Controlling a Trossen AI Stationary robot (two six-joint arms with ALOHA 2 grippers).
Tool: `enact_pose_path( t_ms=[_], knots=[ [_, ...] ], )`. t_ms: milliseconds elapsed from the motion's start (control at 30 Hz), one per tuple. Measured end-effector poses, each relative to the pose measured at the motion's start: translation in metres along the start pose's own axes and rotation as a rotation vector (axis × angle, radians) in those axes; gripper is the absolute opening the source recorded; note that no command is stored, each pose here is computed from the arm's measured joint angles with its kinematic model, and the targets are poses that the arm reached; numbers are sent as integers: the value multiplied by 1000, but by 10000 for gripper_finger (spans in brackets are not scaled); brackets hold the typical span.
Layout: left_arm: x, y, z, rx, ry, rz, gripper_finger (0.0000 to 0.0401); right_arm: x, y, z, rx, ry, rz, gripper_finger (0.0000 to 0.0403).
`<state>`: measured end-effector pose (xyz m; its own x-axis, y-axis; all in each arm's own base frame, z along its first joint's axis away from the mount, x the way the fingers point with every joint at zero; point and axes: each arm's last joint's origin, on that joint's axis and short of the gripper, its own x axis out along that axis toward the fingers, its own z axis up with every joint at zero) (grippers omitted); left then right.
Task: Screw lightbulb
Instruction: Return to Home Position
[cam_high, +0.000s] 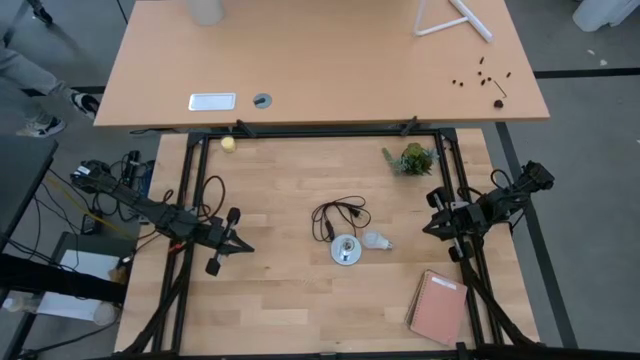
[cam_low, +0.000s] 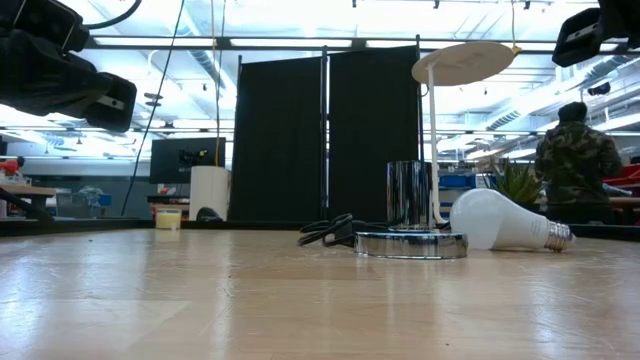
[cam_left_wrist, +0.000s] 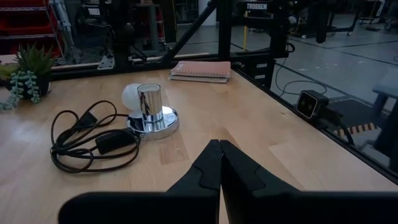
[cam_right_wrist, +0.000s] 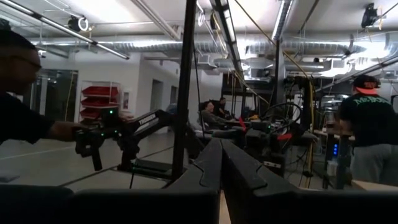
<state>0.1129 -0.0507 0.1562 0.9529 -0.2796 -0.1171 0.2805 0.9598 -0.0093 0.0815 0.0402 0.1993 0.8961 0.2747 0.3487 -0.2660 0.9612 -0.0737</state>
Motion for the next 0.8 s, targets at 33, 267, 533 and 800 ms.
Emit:
enact_pose_path(
  t_ms=[33, 267, 533, 800],
  knots=[
    [0, 0, 0, 0, 0, 1, 10, 0, 0, 0, 0, 0, 0, 18],
    [0, 0, 0, 0, 0, 0, 10, 0, 0, 0, 0, 0, 0, 18],
    [0, 0, -10, 17, 99, 3, 10, 0, 0, 0, 0, 0, 0, 18],
    [-3, 1, -26, 47, 268, 4, 10, 0, 0, 0, 0, 1, 0, 18]
  ],
)
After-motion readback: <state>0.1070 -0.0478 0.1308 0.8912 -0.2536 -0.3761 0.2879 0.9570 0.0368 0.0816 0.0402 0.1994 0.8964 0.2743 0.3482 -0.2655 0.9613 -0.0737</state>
